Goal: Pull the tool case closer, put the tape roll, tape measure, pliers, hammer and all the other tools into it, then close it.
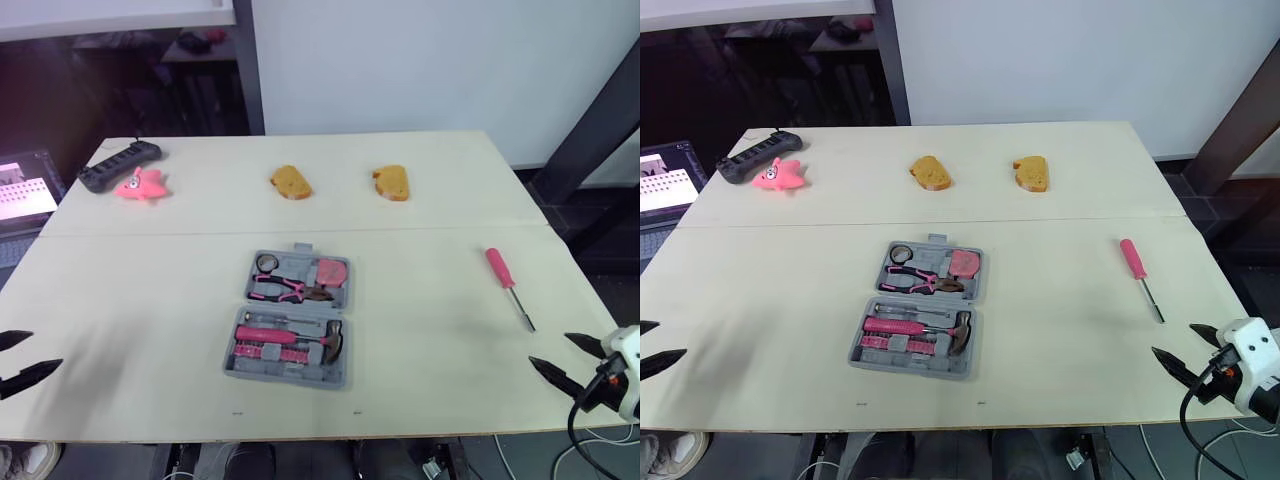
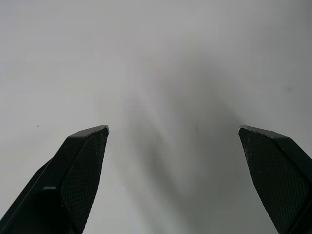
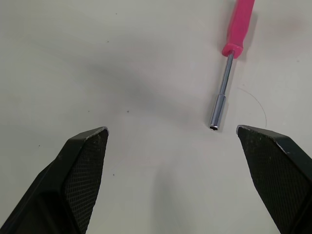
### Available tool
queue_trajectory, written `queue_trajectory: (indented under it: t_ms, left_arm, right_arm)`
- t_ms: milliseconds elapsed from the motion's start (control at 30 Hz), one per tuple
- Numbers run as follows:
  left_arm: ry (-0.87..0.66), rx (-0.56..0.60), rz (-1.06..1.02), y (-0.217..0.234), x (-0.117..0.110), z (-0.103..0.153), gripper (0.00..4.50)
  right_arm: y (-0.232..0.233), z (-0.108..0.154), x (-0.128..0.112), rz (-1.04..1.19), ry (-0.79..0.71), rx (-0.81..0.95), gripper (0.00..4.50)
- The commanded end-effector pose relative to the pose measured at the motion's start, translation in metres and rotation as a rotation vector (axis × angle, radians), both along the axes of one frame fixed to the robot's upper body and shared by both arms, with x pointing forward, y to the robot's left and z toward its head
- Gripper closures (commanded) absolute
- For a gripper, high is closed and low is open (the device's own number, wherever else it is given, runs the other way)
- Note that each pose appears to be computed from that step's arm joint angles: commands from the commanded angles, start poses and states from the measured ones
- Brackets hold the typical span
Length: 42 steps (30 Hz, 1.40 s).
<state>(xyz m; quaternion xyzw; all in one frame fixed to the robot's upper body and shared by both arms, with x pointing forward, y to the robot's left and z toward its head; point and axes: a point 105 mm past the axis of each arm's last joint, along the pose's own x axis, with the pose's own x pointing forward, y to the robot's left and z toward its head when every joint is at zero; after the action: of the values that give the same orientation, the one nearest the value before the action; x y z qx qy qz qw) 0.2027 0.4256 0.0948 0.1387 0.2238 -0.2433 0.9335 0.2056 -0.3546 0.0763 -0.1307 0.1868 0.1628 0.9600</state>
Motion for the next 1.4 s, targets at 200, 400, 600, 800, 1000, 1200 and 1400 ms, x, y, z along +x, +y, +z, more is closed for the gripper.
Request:
queue_trajectory:
  t_ms: [200, 400, 600, 800, 1000, 1200, 1400]
  left_arm:
    - [-0.081, -0.140, -0.293, -0.102, 0.023, 0.001, 0.00]
    - [-0.146, -0.284, -0.483, -0.204, 0.018, 0.028, 0.00]
    - [-0.148, -0.306, -0.552, -0.236, 0.010, 0.039, 0.00]
    - [-0.155, -0.300, -0.573, -0.247, 0.006, 0.041, 0.00]
    - [-0.154, -0.299, -0.561, -0.249, 0.002, 0.041, 0.00]
    - [-0.157, -0.304, -0.551, -0.251, 0.002, 0.041, 0.00]
    - [-0.155, -0.305, -0.542, -0.252, 0.002, 0.041, 0.00]
  right_arm:
    - [0.020, 0.008, 0.038, -0.260, -0.033, 0.016, 0.04]
    - [0.028, 0.020, 0.079, -0.457, -0.037, 0.051, 0.04]
    - [0.012, 0.023, 0.111, -0.570, -0.003, 0.018, 0.04]
    - [-0.003, 0.018, 0.135, -0.575, 0.061, -0.039, 0.04]
    - [-0.008, 0.021, 0.139, -0.539, 0.095, -0.082, 2.39]
    - [0.000, 0.025, 0.151, -0.489, 0.138, -0.112, 2.89]
    - [-0.002, 0.021, 0.154, -0.488, 0.178, -0.137, 2.89]
